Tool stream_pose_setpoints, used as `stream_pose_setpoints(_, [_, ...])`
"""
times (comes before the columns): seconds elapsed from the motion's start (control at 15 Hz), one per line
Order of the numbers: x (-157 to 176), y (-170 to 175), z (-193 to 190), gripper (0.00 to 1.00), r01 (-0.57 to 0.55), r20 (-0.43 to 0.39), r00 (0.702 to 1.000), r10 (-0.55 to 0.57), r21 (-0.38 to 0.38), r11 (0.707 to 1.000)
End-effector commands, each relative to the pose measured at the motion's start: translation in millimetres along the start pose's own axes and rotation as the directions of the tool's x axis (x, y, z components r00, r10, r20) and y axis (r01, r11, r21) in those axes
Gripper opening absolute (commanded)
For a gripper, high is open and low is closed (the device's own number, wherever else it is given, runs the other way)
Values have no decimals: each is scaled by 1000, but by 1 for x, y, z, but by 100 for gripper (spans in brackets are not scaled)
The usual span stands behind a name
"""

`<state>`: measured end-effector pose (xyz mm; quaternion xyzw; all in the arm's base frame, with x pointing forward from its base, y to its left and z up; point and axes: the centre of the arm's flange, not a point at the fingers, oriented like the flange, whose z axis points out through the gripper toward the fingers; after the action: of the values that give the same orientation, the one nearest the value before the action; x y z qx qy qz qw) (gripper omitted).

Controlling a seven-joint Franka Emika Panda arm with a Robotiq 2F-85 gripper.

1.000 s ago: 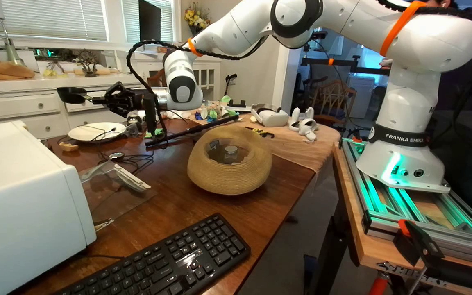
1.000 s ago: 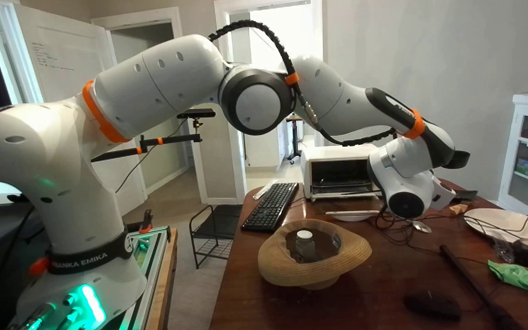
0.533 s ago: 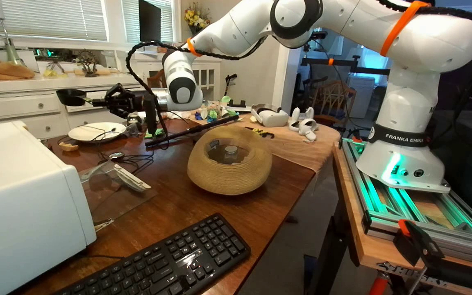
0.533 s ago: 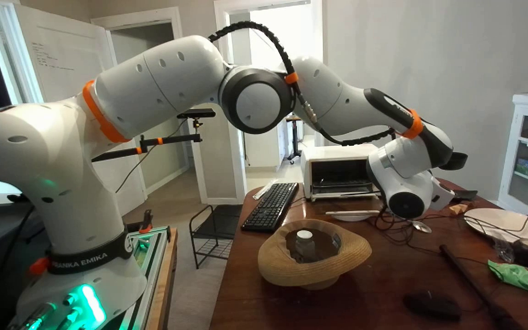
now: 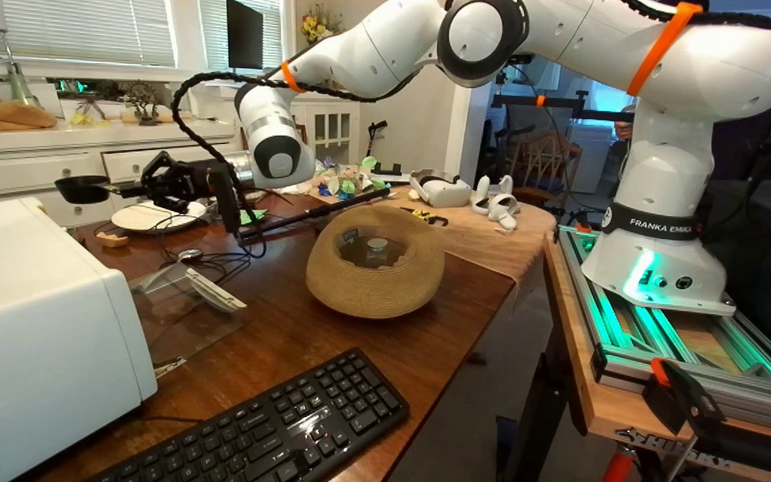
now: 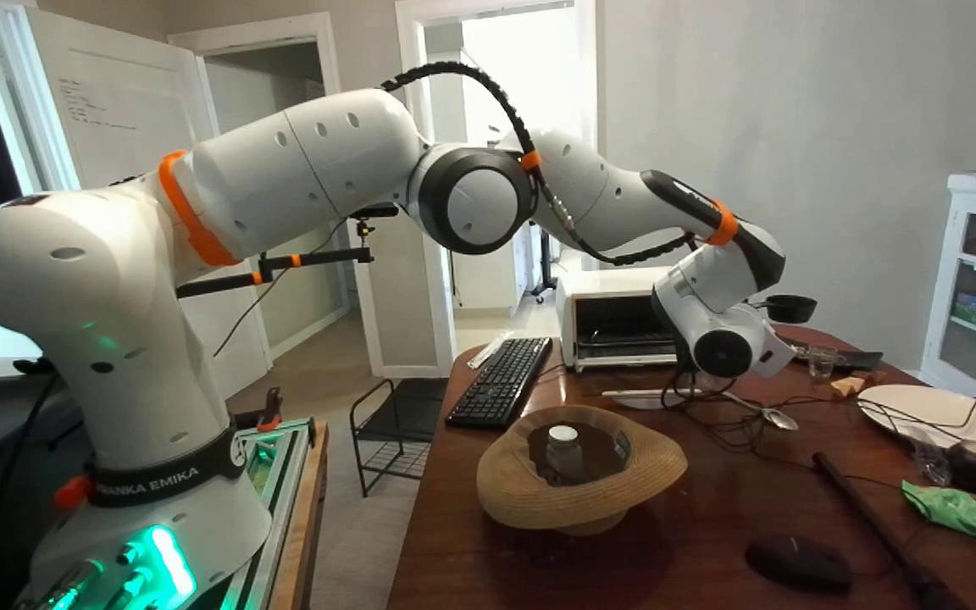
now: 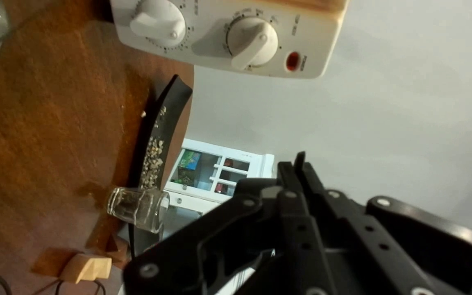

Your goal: Remove the black pot from the microwave and put it on the white plate

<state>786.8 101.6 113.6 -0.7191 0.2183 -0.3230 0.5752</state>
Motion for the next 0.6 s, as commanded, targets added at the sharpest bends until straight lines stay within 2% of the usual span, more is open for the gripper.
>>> stream_pose_setpoints(0.0, [6,12,60,1,-15,13,1000,16,-85,996])
stream_pose_setpoints(0.27, [5,15,87,1,-8,-18,1000,5,-128,992])
stream_pose_setpoints(0.53, [21,9,100,1,-17,-85,996,7,-117,993])
